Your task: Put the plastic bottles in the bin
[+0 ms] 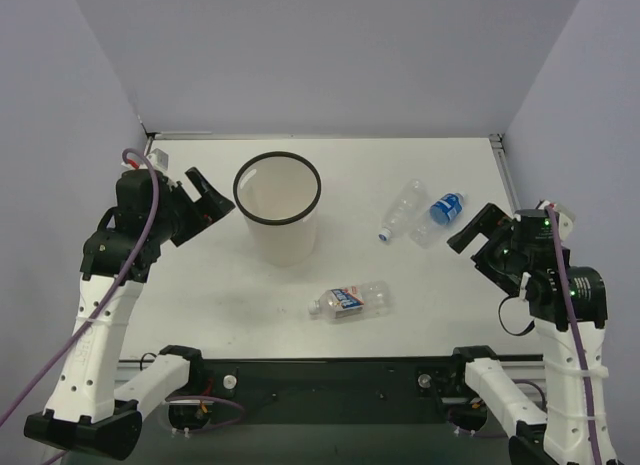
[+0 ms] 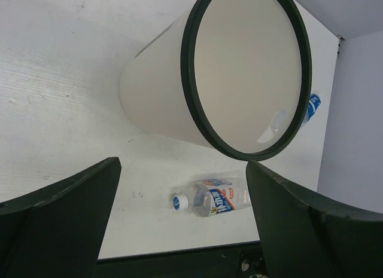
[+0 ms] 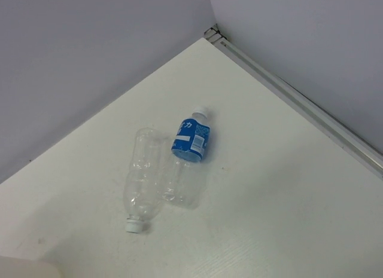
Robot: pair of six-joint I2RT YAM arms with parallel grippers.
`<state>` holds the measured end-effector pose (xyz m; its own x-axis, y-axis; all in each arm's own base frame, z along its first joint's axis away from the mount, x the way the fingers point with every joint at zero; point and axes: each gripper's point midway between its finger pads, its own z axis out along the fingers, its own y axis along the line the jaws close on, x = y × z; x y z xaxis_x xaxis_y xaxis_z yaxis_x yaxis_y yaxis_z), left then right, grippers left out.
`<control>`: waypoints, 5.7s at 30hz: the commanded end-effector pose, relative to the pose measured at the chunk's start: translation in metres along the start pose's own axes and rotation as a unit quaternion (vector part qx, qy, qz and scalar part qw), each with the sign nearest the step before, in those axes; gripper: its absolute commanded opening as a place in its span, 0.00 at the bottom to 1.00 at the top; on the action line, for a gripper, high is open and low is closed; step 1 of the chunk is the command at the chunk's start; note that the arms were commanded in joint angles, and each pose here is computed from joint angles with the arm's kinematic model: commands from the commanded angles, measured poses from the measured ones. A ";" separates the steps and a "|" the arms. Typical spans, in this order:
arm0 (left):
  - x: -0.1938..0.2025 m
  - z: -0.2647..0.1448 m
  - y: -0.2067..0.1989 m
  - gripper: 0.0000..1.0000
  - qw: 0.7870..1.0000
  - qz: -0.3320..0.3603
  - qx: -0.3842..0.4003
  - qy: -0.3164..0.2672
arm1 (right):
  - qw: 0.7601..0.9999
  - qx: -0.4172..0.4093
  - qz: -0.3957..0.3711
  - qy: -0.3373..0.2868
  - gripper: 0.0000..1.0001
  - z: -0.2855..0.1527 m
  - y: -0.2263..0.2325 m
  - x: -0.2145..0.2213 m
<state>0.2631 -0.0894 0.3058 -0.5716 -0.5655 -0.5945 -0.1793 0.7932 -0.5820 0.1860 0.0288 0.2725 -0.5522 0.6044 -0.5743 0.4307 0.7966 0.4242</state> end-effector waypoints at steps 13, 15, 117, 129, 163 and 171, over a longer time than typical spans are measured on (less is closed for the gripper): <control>-0.023 -0.019 -0.019 0.97 0.999 0.008 0.023 -0.043 | 0.954 0.134 0.142 0.228 1.00 0.070 0.011 0.116; -0.024 -0.021 -0.020 0.97 0.999 0.006 0.023 -0.046 | 0.945 0.137 0.183 0.232 1.00 0.081 0.018 0.128; -0.034 -0.031 -0.021 0.97 0.998 0.029 0.004 -0.051 | 0.864 -0.292 -0.380 -0.152 0.45 0.089 0.393 0.072; -0.032 -0.027 -0.018 0.98 0.998 0.034 0.000 -0.045 | 0.871 -0.258 -0.411 -0.078 0.80 0.128 0.358 0.127; -0.024 -0.022 -0.018 0.97 0.999 0.019 0.009 -0.037 | 0.995 0.088 0.019 -0.035 0.74 0.157 0.074 -0.053; -0.021 -0.023 -0.014 0.97 0.999 0.018 0.001 -0.036 | 0.986 0.147 0.069 0.028 0.78 0.201 0.034 -0.026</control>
<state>0.2607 -0.0829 0.3311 -0.5415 -0.5461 -0.6392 -0.1747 0.8168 -0.5498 0.3626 0.0355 0.1925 -0.4890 0.6571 -0.5737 0.6312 0.7205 0.2872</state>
